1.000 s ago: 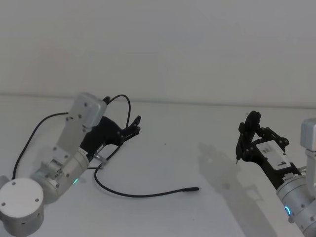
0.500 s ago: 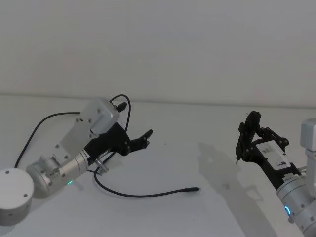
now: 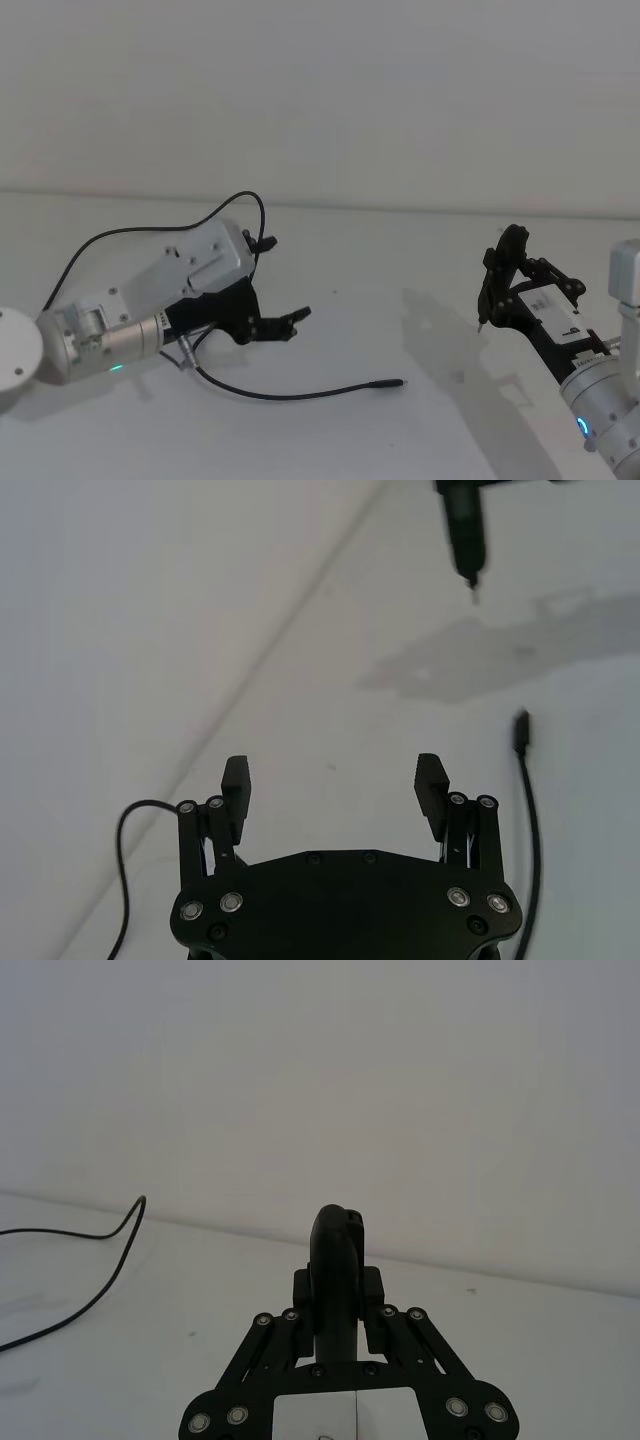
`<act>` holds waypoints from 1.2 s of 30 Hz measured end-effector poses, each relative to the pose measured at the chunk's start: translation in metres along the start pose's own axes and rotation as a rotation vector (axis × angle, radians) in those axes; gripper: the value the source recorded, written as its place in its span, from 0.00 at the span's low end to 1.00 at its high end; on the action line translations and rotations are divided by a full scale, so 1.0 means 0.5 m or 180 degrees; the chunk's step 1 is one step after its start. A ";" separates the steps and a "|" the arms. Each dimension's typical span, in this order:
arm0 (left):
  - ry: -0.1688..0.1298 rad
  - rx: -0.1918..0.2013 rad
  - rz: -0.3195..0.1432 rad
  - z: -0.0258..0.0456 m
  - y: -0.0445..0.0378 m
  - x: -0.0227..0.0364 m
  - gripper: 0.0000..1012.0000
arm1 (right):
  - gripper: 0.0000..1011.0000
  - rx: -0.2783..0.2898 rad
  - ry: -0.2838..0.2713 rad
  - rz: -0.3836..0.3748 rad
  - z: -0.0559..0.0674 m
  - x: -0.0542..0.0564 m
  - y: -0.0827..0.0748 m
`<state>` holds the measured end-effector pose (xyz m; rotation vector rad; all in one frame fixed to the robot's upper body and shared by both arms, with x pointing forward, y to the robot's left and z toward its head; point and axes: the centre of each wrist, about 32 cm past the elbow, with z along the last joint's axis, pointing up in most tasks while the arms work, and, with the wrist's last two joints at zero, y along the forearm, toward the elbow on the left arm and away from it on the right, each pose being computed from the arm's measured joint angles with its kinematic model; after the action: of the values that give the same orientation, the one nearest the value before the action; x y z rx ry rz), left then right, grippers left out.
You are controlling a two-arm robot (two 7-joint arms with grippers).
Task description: Pick up the data cable with the one hand.
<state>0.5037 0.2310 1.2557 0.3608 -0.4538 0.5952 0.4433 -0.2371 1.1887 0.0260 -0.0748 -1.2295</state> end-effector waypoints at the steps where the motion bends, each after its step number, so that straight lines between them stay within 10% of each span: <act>1: -0.0012 0.0013 -0.0040 0.001 0.001 0.002 0.99 | 0.27 0.0000 0.0000 0.0000 0.000 0.000 0.000; 16: -0.0173 0.0268 -0.0711 0.022 0.010 0.044 0.99 | 0.27 0.0000 0.0000 0.0000 0.000 0.000 0.000; 36: -0.0151 0.0504 -0.0960 0.024 -0.009 0.039 0.99 | 0.27 0.0000 0.0000 0.0000 0.000 0.000 0.000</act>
<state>0.5173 0.2310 1.2749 0.5839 -0.3891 0.3298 0.4433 -0.2371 1.1887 0.0260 -0.0748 -1.2295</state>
